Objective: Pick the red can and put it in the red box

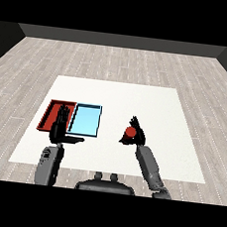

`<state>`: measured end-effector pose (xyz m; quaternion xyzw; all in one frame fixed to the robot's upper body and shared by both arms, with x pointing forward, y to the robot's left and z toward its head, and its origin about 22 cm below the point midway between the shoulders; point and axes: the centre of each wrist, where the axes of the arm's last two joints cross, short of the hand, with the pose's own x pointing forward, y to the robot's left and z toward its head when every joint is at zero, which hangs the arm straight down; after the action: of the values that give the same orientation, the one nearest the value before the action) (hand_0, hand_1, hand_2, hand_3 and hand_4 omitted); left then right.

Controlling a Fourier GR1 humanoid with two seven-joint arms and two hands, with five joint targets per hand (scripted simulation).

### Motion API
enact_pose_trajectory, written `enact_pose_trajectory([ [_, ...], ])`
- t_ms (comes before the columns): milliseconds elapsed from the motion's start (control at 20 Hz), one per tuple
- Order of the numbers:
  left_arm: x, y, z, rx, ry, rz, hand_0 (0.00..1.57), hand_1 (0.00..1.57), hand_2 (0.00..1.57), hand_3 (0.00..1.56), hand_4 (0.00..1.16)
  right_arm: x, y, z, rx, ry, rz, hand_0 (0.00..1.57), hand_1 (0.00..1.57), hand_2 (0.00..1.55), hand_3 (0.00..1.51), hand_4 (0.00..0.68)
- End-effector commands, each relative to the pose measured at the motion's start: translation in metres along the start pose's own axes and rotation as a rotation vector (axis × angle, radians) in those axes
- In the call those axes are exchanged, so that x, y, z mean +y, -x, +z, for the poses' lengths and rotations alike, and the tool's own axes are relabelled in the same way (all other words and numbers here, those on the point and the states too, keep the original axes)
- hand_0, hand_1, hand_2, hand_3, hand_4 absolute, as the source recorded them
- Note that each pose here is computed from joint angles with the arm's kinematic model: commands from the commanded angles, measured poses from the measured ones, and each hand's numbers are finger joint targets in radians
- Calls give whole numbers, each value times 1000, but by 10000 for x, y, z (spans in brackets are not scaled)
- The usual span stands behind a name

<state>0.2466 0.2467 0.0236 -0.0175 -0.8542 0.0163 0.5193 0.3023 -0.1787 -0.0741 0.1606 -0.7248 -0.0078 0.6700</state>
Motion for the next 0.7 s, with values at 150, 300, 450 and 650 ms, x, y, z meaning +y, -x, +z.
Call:
enact_pose_trajectory([
  [150,52,23,3,15,2,-6,0,0,0,0,0,79,56,-93,10,-2,-6,0,0,0,0,0],
  [300,65,69,-147,0,3,16,0,0,0,0,0,-10,239,-29,48,13,23,0,0,0,0,0],
  [450,4,78,101,2,-11,-7,0,0,0,0,0,76,89,-233,60,52,89,0,0,0,0,0],
  [650,23,122,256,0,-22,-7,0,0,0,0,0,100,181,-150,44,145,146,1262,1262,1324,1280,269],
])
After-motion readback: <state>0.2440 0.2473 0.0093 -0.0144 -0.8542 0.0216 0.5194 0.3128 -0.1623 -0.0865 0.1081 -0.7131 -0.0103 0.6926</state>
